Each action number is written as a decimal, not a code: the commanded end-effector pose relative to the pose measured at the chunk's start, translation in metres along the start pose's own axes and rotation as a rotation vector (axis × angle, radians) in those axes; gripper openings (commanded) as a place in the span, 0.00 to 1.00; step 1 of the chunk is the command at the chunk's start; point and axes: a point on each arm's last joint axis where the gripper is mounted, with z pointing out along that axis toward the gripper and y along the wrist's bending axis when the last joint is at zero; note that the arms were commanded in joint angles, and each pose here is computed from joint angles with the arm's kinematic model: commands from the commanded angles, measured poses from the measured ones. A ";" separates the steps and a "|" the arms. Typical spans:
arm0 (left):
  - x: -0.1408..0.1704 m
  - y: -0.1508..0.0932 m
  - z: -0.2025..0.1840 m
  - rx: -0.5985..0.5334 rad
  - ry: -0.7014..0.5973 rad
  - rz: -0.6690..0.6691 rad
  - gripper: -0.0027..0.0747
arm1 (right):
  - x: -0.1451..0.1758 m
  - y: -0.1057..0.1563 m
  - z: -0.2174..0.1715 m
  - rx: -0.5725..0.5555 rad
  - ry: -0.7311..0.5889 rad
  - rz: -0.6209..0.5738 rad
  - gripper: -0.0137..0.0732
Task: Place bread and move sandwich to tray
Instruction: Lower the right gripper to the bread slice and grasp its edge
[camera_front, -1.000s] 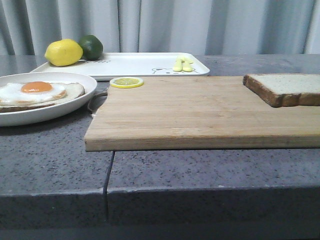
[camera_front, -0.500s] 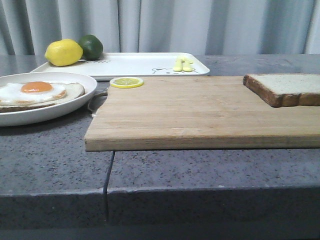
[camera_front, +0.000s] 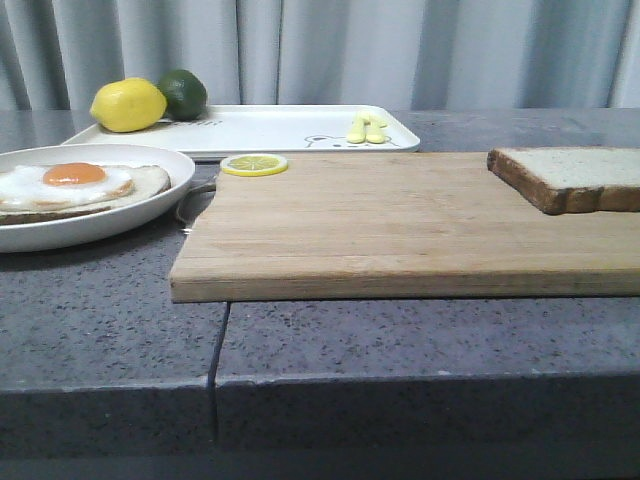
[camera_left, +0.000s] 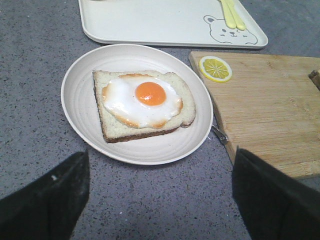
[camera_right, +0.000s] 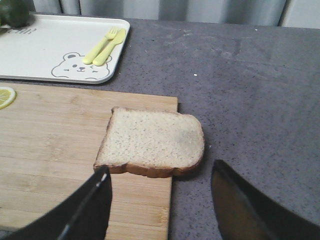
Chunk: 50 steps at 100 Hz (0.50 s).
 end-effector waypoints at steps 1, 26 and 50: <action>-0.014 -0.004 -0.005 0.020 -0.082 -0.016 0.74 | -0.018 0.003 -0.001 -0.028 -0.105 -0.003 0.67; -0.014 -0.004 -0.005 0.020 -0.082 -0.016 0.74 | -0.027 0.009 0.025 -0.121 -0.131 0.017 0.67; -0.014 -0.004 -0.005 0.020 -0.082 -0.016 0.74 | -0.030 -0.018 0.058 -0.064 -0.113 0.154 0.67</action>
